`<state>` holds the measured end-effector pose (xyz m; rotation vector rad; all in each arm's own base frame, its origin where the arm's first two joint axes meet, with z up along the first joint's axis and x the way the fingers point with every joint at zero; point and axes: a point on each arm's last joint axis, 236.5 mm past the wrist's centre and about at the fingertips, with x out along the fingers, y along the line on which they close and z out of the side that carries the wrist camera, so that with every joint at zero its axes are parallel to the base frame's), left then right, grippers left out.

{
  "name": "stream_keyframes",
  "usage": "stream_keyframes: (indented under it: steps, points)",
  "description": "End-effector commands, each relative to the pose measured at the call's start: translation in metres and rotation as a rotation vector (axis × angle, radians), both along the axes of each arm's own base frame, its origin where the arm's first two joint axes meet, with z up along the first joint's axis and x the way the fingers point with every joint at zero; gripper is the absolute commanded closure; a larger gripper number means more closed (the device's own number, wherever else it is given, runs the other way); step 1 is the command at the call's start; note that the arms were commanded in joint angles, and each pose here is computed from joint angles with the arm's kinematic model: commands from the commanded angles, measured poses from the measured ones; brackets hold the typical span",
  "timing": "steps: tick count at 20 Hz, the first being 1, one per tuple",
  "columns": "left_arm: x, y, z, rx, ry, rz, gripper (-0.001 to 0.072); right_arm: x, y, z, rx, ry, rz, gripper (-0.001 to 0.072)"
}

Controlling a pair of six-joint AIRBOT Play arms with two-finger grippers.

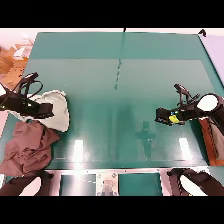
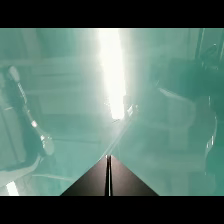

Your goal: Fold the shirts.

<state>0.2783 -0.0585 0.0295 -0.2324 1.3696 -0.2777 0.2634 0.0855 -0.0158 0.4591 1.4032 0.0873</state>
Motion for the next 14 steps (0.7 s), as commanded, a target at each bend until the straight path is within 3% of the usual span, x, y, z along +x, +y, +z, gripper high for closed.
stream_keyframes:
  steps: [1, 14]
  points:
    - [-0.0002, 0.0000, -0.0001, 0.000, 0.000, -0.001, 0.0687, -0.0001, 0.0002, 0.0002, 0.000, -0.001, 0.000, 0.0693]
    - [0.0057, 0.0007, 0.0009, 0.002, -0.024, 0.008, 0.0687, 0.0027, -0.0001, 0.0007, 0.000, -0.012, -0.004, 0.0693]
